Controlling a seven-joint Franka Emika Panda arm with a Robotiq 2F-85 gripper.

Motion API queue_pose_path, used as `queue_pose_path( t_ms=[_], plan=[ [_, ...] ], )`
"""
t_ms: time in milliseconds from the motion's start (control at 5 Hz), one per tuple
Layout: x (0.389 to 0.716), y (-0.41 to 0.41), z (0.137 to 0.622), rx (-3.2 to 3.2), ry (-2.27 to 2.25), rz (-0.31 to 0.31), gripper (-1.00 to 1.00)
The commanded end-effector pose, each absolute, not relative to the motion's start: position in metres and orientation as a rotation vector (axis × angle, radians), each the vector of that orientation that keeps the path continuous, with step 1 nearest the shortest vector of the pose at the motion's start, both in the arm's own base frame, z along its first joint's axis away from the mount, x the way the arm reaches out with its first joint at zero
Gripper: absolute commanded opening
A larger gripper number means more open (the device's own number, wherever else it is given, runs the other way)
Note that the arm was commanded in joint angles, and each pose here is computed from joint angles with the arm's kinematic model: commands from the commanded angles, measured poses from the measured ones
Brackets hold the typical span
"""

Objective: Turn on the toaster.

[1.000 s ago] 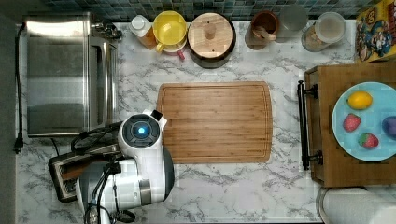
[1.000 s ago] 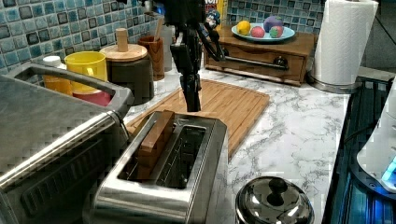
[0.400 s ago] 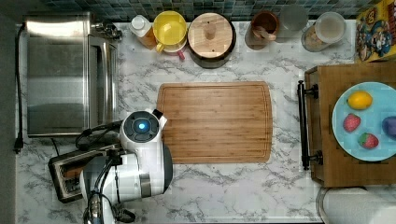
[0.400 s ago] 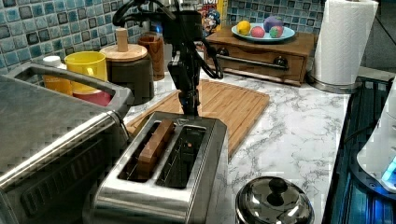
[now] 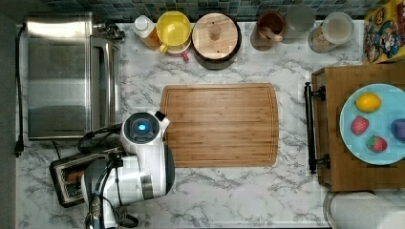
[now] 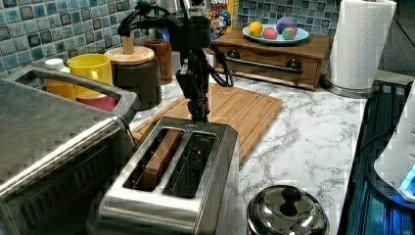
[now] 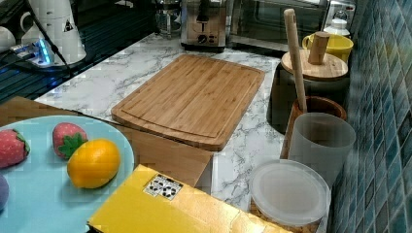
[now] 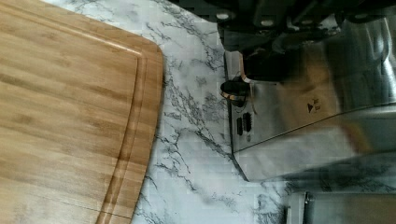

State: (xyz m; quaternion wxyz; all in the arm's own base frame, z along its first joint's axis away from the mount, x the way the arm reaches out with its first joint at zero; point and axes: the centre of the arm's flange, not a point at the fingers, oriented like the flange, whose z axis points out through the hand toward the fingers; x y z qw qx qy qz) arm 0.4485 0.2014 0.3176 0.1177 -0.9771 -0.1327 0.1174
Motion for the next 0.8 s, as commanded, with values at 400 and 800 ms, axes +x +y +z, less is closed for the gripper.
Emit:
queue_pose_path(
  t_ms=[400, 800],
  plan=[
    [0.401, 0.225, 0.161, -2.94, -0.315, 0.924, -1.0],
    [0.4, 0.225, 0.161, -2.939, -0.315, 0.925, -1.0]
  ],
)
